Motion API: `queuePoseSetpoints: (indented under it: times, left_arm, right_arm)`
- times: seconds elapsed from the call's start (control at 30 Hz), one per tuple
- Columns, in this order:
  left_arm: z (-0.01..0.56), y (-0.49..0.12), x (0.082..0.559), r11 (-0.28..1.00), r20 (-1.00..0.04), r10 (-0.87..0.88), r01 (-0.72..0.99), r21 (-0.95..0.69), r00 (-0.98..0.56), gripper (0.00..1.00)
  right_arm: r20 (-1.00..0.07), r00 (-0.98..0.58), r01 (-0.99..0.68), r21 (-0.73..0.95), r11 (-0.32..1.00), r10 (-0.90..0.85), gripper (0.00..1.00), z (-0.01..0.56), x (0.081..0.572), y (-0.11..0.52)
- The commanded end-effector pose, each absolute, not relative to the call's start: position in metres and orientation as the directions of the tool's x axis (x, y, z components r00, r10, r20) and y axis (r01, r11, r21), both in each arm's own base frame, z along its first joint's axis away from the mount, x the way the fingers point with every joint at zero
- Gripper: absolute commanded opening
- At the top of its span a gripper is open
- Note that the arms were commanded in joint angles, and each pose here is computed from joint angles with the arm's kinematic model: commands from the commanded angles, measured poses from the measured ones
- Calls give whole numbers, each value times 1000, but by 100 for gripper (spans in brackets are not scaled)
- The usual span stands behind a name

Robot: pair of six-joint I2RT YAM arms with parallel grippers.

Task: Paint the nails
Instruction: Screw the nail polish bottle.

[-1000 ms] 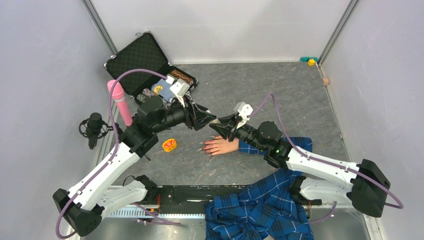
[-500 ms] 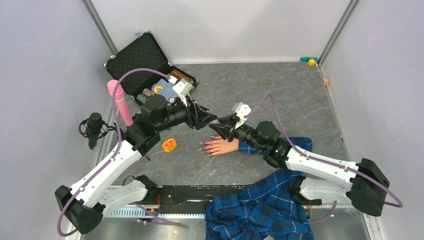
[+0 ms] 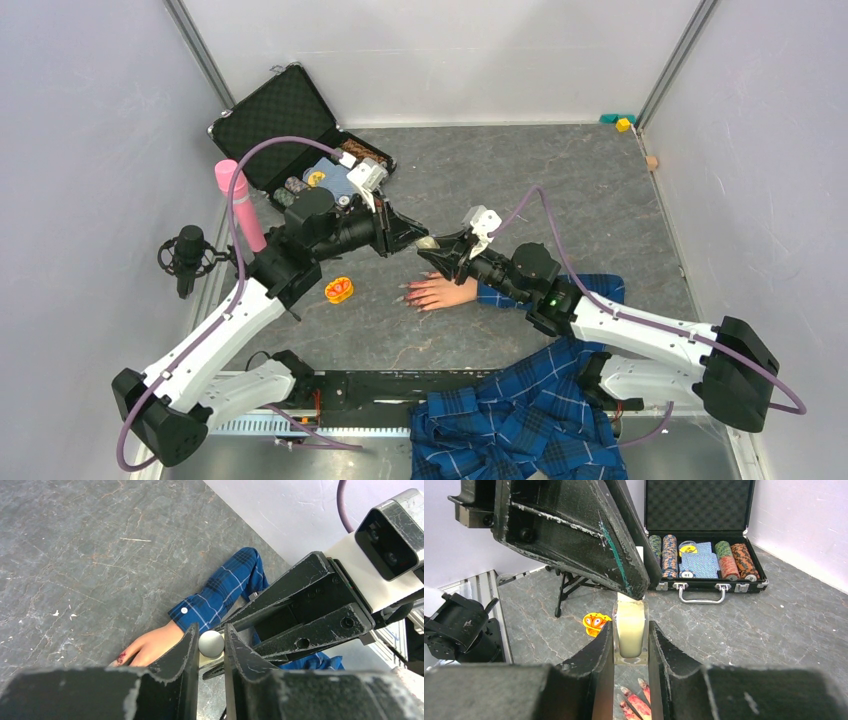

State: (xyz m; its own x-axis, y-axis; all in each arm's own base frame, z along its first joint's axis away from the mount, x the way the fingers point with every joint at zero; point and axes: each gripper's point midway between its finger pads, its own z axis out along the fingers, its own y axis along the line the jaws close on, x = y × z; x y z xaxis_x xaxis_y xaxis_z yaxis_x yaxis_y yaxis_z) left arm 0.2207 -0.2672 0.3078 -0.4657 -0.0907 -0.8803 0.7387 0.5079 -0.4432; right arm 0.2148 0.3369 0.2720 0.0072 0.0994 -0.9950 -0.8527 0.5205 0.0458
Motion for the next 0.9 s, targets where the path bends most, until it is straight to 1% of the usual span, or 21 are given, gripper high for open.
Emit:
queuePoseSetpoints:
  times: [0.0,0.07,0.2,0.3,0.43,0.57,0.7,0.87]
  left_arm:
    - [326,-281,201,369,-882,-71,809,-457,-466,10]
    - [331,-286,190,307,-884,-50,835,-457,-465,2]
    - [336,-288,175,219,-896,-12,873,-436,-445,2]
    - [345,-287,160,153,-911,1,901,-407,-412,2]
    - [355,-286,137,48,-932,21,931,-361,-362,2]
    - [359,-286,115,-63,-937,55,935,-348,-345,2]
    - [362,-284,100,-125,-949,67,941,-313,-307,2]
    - [357,-283,93,-142,-953,97,944,-299,-287,2]
  right_arm:
    - [-979,56,-843,60,534,198,0,310,218,337]
    - [-974,51,-844,76,530,220,0,313,217,336]
    - [-964,55,-873,81,481,262,0,323,206,337]
    - [-944,58,-895,95,435,324,0,336,194,331]
    - [-918,51,-937,93,338,392,0,354,175,326]
    - [-894,26,-971,84,223,448,0,367,157,323]
    - [-862,-11,-994,65,89,507,0,381,136,318]
    - [-842,-27,-999,33,2,539,0,390,120,314]
